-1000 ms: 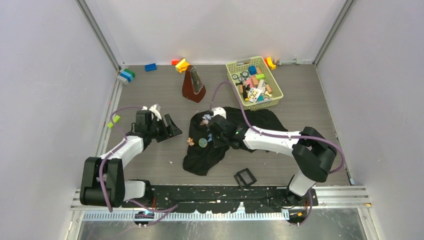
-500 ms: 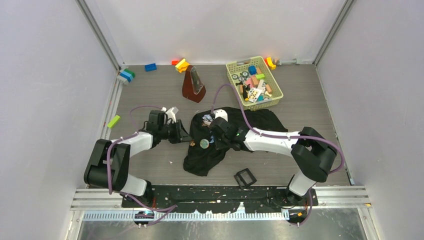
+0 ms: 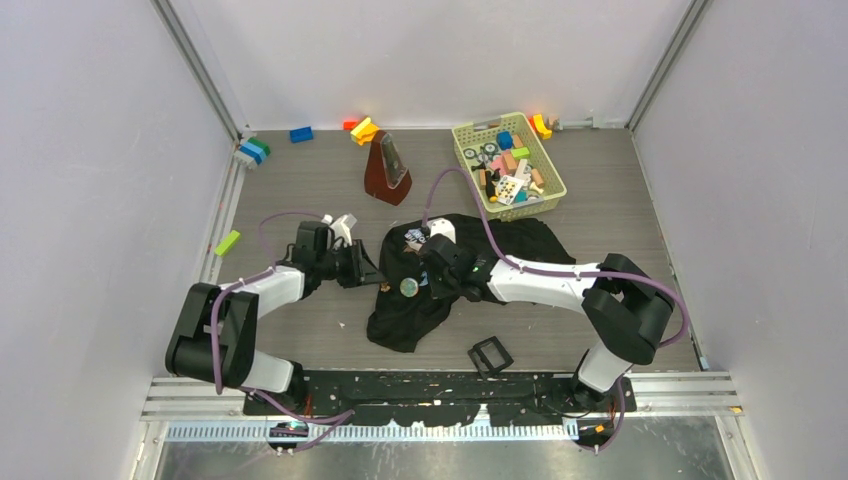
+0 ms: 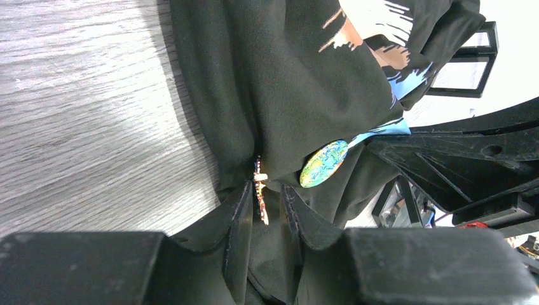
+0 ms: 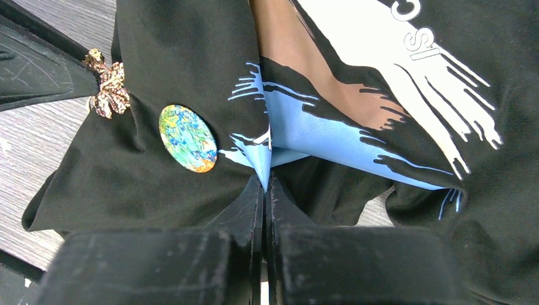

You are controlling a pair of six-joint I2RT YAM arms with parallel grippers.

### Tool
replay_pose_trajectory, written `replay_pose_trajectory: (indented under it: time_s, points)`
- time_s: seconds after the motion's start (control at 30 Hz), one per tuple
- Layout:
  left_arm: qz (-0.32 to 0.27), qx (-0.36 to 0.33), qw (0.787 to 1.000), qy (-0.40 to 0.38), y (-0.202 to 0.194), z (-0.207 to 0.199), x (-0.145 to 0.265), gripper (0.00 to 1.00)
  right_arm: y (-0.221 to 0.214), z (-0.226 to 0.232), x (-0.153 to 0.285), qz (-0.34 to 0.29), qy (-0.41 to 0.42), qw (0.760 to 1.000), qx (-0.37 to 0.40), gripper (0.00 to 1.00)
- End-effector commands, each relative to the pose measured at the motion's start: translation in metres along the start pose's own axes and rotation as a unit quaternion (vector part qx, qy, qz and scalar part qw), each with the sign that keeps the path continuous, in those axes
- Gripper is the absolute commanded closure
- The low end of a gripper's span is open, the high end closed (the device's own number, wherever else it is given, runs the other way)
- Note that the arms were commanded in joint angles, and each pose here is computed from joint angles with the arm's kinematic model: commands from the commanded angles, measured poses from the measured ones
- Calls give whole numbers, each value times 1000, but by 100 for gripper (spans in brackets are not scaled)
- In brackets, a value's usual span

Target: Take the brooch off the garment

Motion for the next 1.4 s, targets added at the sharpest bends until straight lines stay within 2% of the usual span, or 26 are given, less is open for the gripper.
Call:
replay_pose_trajectory:
  time_s: [0.0, 0.07, 0.17, 0.23, 0.63, 0.8, 1.0, 1.13, 1.23, 1.37]
  points:
    - [-23, -14, 1000, 0, 7, -4, 5, 75, 22, 6, 12, -49, 6, 999, -18, 100]
    - [-27, -14, 999, 10, 7, -3, 7, 76, 21, 5, 12, -48, 5, 999, -18, 100]
    - [-30, -14, 999, 21, 7, -2, 8, 85, 21, 4, 12, -49, 3, 999, -19, 99]
    - [-32, -14, 999, 26, 7, -1, 9, 87, 21, 4, 12, -50, 4, 999, -19, 100]
    - [-21, -9, 999, 27, 7, 1, 5, 78, 21, 5, 11, -50, 5, 999, -19, 100]
    - [-18, -7, 999, 26, 7, 1, 5, 80, 22, 5, 11, -51, 3, 998, -20, 99]
    - [-14, -7, 1000, 19, 6, 0, 4, 69, 23, 2, 11, -57, -11, 998, -27, 100]
    - [-14, -8, 1000, 14, 6, -1, 4, 71, 23, 0, 10, -61, -20, 997, -33, 100]
    - [-12, -8, 1000, 10, 6, -1, 3, 76, 22, 0, 9, -60, -20, 997, -32, 100]
    - [-8, -7, 1000, 2, 6, -2, 2, 73, 23, 0, 9, -61, -21, 997, -33, 100]
Point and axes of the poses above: each gripper's point midway between its finger pads, its own x axis back along the fingers, its own z axis along the line the jaws close on, y = z × x, the point moved 6 cm from there along x, back along the fingers, and after that the axes turned 6 degrees about -x, right-handed, at the moved point
